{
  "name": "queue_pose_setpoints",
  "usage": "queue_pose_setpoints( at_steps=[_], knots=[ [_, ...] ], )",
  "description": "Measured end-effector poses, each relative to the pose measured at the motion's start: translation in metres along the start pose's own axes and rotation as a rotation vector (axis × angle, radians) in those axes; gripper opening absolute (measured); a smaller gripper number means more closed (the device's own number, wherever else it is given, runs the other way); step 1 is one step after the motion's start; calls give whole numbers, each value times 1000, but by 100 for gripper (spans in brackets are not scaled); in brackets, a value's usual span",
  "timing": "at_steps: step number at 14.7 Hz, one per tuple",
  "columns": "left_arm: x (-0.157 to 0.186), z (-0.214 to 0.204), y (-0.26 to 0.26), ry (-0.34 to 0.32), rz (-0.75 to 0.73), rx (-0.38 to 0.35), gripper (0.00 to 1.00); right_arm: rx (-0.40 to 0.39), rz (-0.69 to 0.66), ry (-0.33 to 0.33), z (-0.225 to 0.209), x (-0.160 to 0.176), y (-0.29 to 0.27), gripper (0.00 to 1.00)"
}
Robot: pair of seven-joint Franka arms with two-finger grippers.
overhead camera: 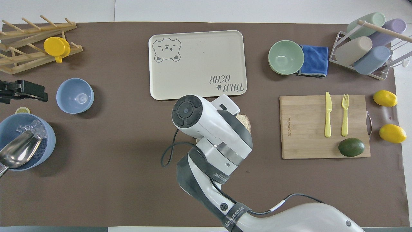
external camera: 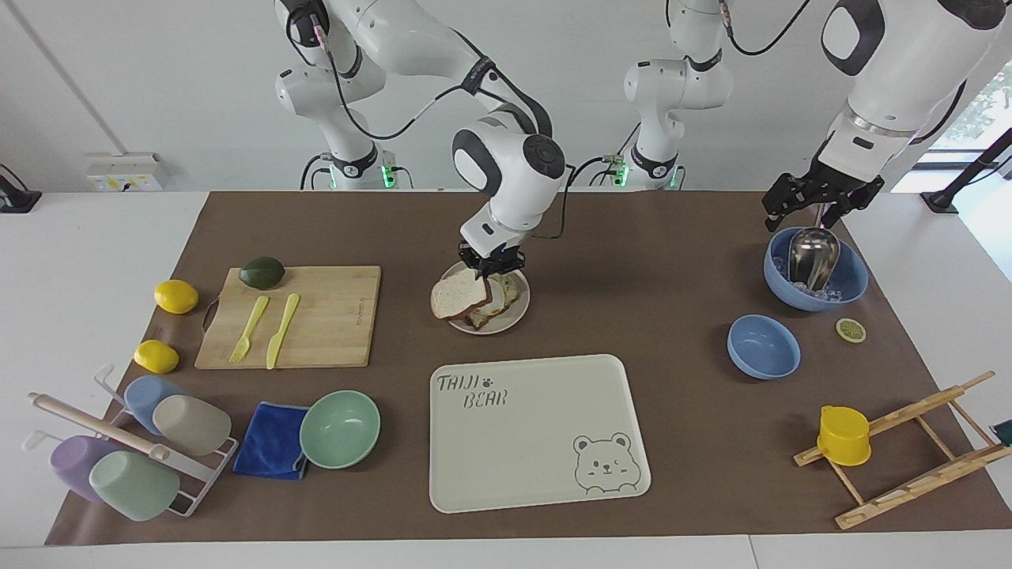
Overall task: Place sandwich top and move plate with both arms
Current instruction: 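Lower the bread slice onto the egg and open the right gripper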
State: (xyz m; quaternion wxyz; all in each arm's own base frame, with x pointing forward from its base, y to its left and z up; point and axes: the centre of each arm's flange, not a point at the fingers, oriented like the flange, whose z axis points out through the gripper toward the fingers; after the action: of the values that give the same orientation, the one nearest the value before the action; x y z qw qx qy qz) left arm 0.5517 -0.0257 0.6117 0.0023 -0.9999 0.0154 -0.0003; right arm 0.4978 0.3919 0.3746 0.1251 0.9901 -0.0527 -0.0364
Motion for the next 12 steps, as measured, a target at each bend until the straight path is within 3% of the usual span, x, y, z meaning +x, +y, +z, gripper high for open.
queue_pose_setpoints(
  at_steps=[3, 10, 12],
  knots=[
    [0, 0, 0, 0, 0, 0, 100, 70, 49, 1, -2, -5, -14, 9],
    [0, 2, -1, -4, -1, 0, 100, 98, 61, 8, 18, -5, -16, 9],
    [0, 2, -1, -4, -1, 0, 100, 117, 68, 1, 18, -5, -17, 24]
  ],
)
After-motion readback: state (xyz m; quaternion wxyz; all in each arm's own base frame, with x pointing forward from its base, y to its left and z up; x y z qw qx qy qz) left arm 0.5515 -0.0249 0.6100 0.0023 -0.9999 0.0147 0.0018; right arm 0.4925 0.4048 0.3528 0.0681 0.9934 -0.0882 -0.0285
